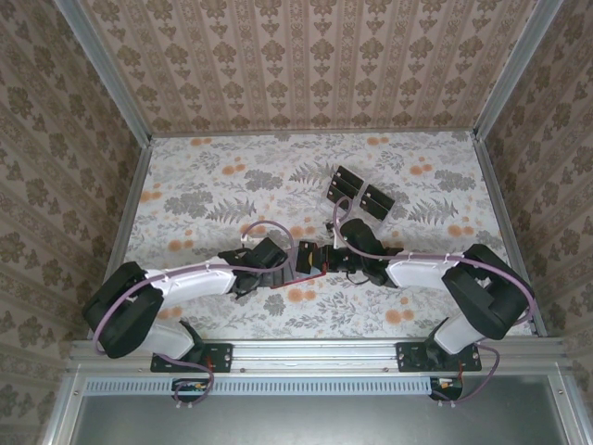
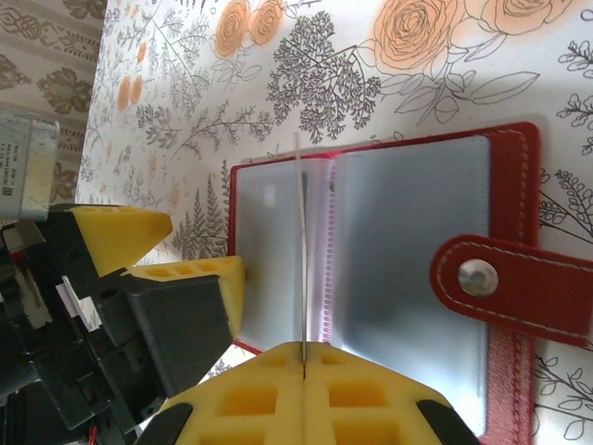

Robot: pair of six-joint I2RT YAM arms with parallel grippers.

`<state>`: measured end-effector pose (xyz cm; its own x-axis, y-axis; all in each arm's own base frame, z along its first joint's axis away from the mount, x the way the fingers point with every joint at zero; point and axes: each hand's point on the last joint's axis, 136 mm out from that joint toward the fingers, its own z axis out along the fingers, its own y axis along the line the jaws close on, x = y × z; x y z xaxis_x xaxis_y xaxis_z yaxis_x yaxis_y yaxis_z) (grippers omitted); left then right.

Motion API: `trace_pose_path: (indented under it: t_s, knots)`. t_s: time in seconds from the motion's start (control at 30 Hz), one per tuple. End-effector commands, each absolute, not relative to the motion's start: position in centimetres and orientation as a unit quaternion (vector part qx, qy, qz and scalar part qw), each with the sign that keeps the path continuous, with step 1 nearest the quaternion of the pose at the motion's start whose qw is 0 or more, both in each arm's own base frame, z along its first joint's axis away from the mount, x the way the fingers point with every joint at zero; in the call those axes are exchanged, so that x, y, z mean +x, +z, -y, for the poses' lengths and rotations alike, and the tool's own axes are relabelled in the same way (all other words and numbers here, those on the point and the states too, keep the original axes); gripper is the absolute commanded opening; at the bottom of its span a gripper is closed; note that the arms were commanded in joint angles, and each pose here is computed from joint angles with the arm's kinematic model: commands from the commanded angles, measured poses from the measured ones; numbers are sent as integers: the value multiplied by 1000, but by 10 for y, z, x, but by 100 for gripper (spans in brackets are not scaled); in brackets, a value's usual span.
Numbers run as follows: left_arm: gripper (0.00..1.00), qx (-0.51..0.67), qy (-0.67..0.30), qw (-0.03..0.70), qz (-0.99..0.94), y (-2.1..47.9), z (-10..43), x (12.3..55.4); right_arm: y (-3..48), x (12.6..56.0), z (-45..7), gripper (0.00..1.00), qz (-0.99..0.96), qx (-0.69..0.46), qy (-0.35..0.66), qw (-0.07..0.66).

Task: Put the credit cards into the card holder
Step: Insert the credit card into the card slot.

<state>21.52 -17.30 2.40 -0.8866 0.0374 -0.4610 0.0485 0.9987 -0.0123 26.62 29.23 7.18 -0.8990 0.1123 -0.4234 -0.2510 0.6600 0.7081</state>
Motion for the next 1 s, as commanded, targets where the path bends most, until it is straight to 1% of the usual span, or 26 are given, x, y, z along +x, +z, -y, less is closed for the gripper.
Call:
trace_pose_path:
  t_s: [0.0,0.33,0.97]
  knots:
    - [100,17,29,205,-978,12,148,198,75,269,-298,0,-871,-43,432,231]
    - [100,18,36,201,-979,10,147,195,64,270,-305,0,-866,-57,441,228]
    - [100,19,35,202,-978,10,147,195,44,256,-306,0,-872,-71,446,189]
